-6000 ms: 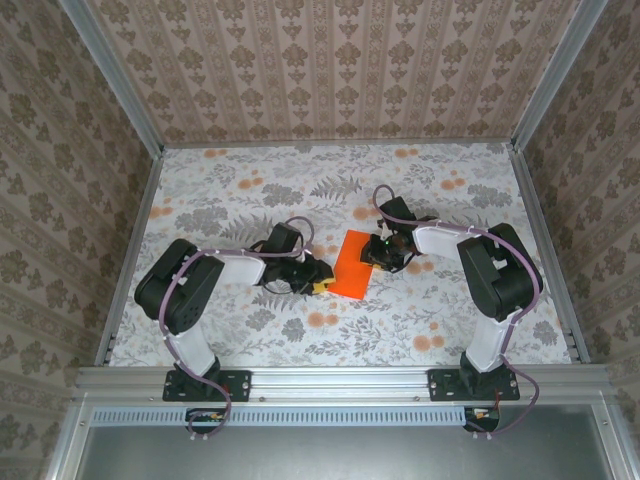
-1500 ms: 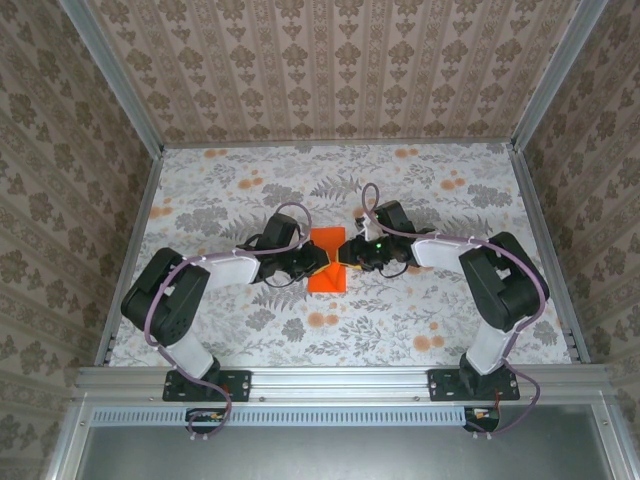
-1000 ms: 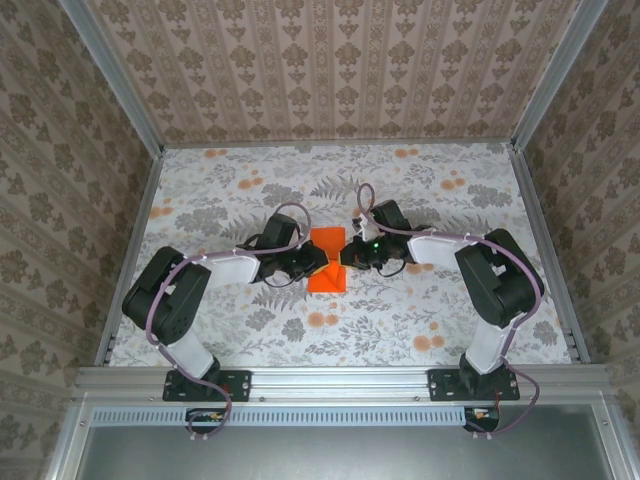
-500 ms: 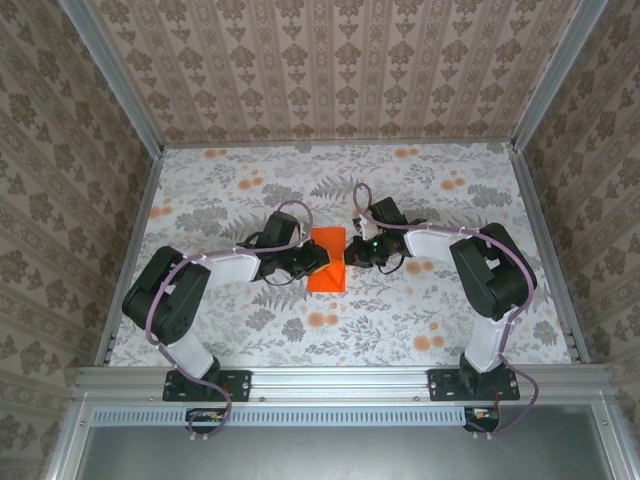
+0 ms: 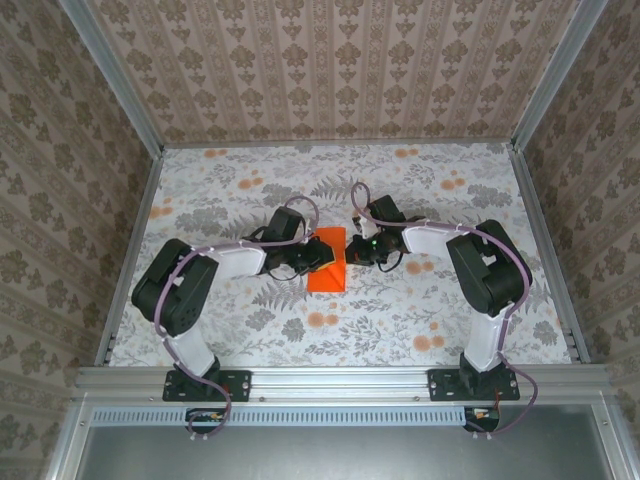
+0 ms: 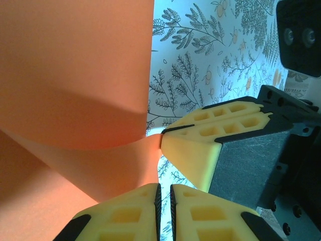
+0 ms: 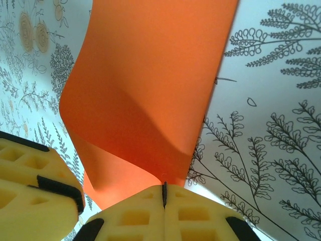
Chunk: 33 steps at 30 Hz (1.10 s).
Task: Fold a paper plane with a square sheet of paper (pick it up from the middle)
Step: Fold the triangle a second time at the center of the table.
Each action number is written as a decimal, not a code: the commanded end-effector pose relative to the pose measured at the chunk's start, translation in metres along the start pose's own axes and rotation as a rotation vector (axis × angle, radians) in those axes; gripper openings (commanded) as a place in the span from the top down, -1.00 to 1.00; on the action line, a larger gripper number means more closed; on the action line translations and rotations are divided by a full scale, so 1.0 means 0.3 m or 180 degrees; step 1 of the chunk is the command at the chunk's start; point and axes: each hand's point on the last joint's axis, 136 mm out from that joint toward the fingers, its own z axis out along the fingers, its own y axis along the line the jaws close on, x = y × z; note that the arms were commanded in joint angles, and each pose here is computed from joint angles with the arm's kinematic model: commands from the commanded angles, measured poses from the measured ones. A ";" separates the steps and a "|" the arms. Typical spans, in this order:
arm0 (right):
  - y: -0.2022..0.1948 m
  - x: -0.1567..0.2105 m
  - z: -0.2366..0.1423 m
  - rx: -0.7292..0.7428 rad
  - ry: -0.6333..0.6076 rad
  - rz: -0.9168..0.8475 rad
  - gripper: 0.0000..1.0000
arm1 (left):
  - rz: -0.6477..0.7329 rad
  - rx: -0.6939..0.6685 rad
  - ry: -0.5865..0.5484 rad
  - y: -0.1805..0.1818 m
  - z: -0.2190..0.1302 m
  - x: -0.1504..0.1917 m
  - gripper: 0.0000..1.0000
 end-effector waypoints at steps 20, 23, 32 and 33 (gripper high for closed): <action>-0.038 -0.020 0.031 0.0149 0.0104 -0.0053 0.94 | 0.0088 -0.0010 0.0194 -0.005 0.050 0.011 0.70; -0.035 -0.023 0.031 0.0144 0.0107 -0.0061 0.95 | 0.0085 -0.0014 0.0206 -0.001 0.056 0.012 0.70; -0.032 -0.023 0.036 0.0122 0.0127 -0.0079 0.95 | 0.0044 -0.0054 0.0237 0.019 0.068 0.017 0.70; -0.032 -0.023 0.036 0.0122 0.0126 -0.0077 0.95 | 0.0032 -0.0059 0.0241 0.021 0.070 0.018 0.70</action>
